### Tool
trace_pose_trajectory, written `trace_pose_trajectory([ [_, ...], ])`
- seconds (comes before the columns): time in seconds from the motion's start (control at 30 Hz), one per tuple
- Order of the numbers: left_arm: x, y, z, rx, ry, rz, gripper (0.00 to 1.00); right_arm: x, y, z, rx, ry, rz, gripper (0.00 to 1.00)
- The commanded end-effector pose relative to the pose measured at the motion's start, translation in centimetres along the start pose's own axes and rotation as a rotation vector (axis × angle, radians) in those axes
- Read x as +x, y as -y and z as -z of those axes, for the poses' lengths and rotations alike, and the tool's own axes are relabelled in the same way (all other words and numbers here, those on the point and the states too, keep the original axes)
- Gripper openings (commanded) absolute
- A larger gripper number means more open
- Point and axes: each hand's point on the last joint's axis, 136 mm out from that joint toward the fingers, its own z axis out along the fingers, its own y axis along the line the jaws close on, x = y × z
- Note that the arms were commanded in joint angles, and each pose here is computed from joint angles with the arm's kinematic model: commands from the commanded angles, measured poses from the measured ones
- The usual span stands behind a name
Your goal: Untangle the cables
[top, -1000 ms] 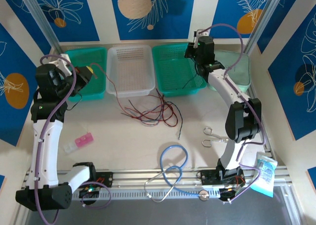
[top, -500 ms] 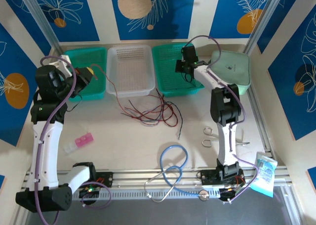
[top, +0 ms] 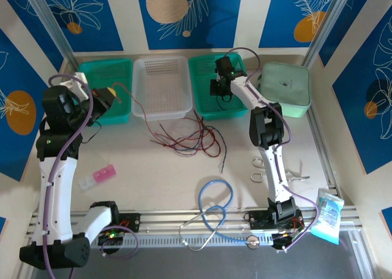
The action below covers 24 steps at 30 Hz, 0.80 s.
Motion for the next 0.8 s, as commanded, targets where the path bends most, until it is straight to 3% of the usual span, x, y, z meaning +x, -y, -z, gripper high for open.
trace_pose_trajectory([
  [0.0,-0.3,0.8,0.8,0.026,0.011,0.011,0.00,1.6,-0.2,0.3,-0.043,-0.110,-0.005,0.34],
  [0.03,-0.4,1.0,0.9,0.031,0.014,0.010,0.00,1.2,-0.2,0.8,-0.053,-0.102,-0.015,0.45],
  [0.17,-1.0,1.8,1.4,0.045,0.031,0.001,0.00,-1.3,-0.8,4.4,-0.084,-0.010,-0.024,0.64],
  [0.47,-3.6,5.0,3.0,0.107,0.104,-0.016,0.00,-5.0,-3.1,15.6,-0.164,0.171,0.023,0.72],
  [0.77,-9.2,9.4,4.2,0.190,0.248,-0.048,0.00,-1.7,-4.4,21.7,-0.303,0.239,-0.015,0.74],
])
